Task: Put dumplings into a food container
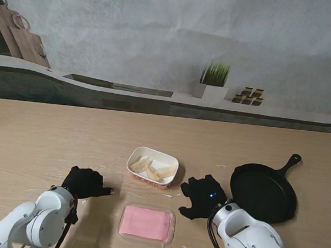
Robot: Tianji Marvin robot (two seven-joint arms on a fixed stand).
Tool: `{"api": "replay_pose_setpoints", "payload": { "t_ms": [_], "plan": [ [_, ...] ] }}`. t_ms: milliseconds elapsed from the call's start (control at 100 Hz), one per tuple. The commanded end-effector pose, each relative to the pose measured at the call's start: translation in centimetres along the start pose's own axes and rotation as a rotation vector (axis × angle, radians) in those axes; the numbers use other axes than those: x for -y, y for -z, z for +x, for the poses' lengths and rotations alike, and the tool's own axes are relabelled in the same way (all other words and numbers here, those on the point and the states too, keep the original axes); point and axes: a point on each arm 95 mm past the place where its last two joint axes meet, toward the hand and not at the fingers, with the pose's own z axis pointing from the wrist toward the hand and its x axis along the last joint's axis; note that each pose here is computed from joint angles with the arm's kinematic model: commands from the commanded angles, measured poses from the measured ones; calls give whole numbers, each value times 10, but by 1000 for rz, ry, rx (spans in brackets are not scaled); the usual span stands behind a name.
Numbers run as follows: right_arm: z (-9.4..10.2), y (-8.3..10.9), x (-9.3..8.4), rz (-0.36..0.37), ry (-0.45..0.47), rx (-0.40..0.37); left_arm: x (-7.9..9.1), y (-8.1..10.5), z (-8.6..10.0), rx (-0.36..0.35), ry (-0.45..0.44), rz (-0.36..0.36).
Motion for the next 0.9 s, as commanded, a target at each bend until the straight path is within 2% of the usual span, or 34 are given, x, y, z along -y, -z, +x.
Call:
{"api": "replay_pose_setpoints", "payload": {
  "t_ms": [0, 150, 350, 650, 890],
  "plan": [
    [15, 2, 8, 33, -19, -8, -13, 2, 7, -9, 10, -42],
    [29, -2, 13, 93, -75, 39, -25, -1, 14, -2, 25, -80],
    [42, -6, 19, 181, -121, 88, -30, -6, 20, 10, 44, -127],
    [53, -8, 23, 222, -123, 205, -38, -7, 23, 8, 53, -172],
    [63, -13, 26, 314, -168, 214, -37, -3, 24, 12, 58, -203]
  ]
}}
